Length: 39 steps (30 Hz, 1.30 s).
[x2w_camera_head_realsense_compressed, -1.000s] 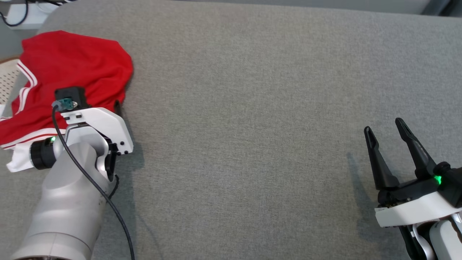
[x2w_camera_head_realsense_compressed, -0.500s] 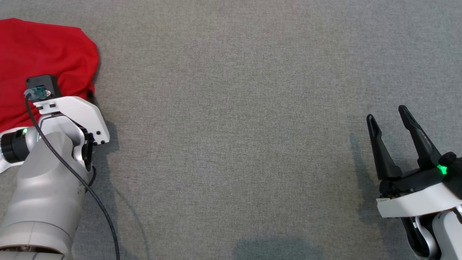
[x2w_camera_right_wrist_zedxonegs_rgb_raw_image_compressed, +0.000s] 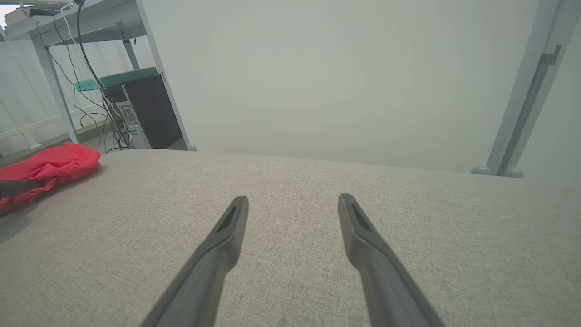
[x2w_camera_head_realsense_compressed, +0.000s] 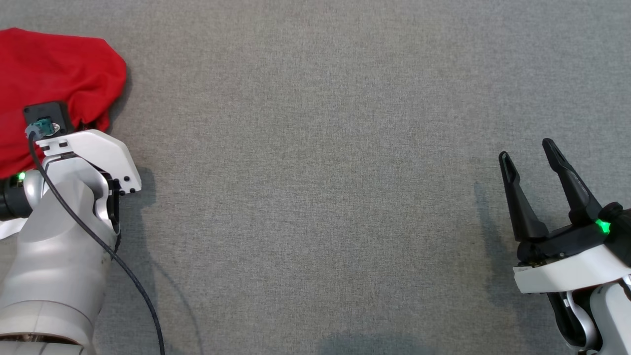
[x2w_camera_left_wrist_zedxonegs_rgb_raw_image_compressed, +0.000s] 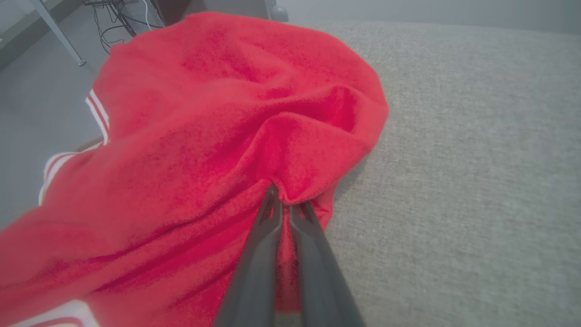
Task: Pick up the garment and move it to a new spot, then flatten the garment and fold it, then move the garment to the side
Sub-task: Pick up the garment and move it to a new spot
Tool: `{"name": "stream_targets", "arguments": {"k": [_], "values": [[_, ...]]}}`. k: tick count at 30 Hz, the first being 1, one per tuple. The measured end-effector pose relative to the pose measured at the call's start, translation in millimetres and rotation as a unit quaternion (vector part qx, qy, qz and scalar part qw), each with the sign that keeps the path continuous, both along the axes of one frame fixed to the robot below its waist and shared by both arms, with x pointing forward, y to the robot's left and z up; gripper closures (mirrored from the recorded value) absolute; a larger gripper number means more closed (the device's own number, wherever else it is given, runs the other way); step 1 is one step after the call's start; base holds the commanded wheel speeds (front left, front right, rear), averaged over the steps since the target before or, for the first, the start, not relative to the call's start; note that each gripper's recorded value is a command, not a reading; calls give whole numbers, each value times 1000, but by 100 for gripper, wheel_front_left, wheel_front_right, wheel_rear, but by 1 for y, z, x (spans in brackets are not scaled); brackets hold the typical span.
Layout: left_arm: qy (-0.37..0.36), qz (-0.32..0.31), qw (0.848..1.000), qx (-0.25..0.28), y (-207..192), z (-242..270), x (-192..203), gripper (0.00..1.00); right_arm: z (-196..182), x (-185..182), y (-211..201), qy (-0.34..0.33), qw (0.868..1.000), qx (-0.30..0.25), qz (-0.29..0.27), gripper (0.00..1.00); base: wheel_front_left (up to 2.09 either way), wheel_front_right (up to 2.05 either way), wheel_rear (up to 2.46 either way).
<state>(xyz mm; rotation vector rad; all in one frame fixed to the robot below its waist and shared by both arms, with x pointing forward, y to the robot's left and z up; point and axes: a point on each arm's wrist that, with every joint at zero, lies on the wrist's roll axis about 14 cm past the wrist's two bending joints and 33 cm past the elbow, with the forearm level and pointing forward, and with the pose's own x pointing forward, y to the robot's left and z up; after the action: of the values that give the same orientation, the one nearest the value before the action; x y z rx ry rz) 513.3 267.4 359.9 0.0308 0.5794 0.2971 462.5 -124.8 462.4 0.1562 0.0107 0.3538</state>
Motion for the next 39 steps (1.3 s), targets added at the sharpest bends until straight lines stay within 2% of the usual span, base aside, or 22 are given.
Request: {"name": "stream_targets", "arguments": {"k": [13,20,27,33,39], "values": [[-125,-17,992,28,5,75,6,100,36,-13,10,-36,999,16,1,0,0,0,0],[-209,-52,976,32,-14,131,8,100,50,-33,13,-44,999,29,-4,0,0,0,0],[-268,-109,957,21,-58,173,2,100,66,-56,7,-58,997,37,-18,0,0,0,0],[-310,-184,933,-2,-122,213,2,100,74,-75,-5,-68,996,40,-39,0,0,0,0],[-315,-257,913,-24,-185,226,-10,100,82,-92,-20,-78,994,47,-65,0,0,0,0]]}}
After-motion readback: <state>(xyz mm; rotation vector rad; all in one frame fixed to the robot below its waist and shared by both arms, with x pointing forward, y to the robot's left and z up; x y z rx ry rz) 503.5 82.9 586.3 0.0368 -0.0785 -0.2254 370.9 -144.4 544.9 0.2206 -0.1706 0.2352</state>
